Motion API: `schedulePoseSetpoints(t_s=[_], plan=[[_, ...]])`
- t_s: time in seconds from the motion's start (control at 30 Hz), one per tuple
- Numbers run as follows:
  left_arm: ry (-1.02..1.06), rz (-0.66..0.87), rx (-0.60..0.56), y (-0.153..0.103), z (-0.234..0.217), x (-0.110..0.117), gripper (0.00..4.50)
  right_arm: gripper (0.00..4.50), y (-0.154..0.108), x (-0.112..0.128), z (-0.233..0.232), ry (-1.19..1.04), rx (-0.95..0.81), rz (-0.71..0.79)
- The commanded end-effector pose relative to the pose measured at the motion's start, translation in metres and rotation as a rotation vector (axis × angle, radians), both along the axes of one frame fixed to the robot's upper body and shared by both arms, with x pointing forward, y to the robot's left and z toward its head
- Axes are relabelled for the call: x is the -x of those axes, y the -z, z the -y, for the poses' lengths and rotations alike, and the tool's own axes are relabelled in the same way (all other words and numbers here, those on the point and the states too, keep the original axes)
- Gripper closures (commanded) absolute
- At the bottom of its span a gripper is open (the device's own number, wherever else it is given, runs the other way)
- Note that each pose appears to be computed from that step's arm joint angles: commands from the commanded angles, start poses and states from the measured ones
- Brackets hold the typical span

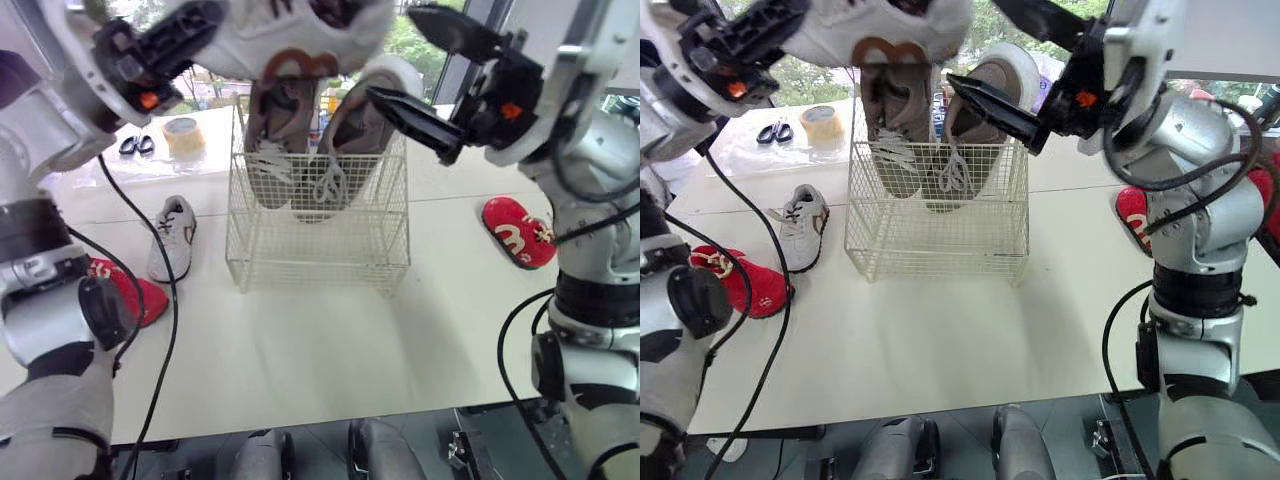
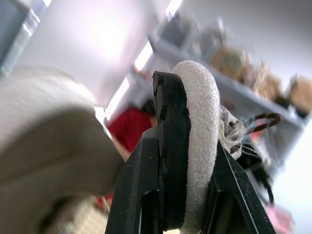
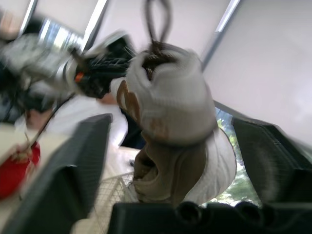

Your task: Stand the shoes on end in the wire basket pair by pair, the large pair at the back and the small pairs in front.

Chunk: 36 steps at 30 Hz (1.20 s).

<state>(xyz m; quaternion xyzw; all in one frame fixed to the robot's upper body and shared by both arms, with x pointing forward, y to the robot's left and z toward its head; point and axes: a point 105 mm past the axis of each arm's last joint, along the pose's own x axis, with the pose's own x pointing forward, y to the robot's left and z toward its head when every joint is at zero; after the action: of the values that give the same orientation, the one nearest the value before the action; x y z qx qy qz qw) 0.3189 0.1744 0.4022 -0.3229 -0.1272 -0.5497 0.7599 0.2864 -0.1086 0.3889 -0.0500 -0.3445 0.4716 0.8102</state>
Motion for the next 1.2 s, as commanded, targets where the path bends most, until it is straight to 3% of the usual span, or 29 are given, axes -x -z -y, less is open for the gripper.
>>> schedulePoseSetpoints(t_s=[0.03, 0.17, 0.33, 0.7, 1.13, 1.2], plan=[[-0.065, 0.124, 0.181, -0.024, -0.015, 0.023, 4.24, 0.07, -0.024, 0.008, 0.016, -0.083, -0.356, -0.121], [-0.058, 0.148, 0.300, -0.022, 0.005, 0.032, 4.24, 0.07, -0.010, -0.004, 0.002, -0.267, -0.664, -0.361], [0.005, 0.107, 0.384, -0.011, 0.033, 0.034, 4.24, 0.07, -0.004, -0.006, -0.042, -0.382, -0.685, -0.450], [0.032, 0.032, 0.353, 0.016, 0.046, 0.029, 4.24, 0.07, -0.021, 0.016, -0.065, -0.519, -0.603, -0.358], [0.022, -0.012, 0.277, 0.042, 0.051, 0.028, 4.24, 0.07, -0.030, 0.018, -0.059, -0.527, -0.624, -0.335], [0.015, -0.010, 0.257, 0.044, 0.052, 0.028, 4.24, 0.58, -0.029, 0.018, -0.060, -0.525, -0.614, -0.333]])
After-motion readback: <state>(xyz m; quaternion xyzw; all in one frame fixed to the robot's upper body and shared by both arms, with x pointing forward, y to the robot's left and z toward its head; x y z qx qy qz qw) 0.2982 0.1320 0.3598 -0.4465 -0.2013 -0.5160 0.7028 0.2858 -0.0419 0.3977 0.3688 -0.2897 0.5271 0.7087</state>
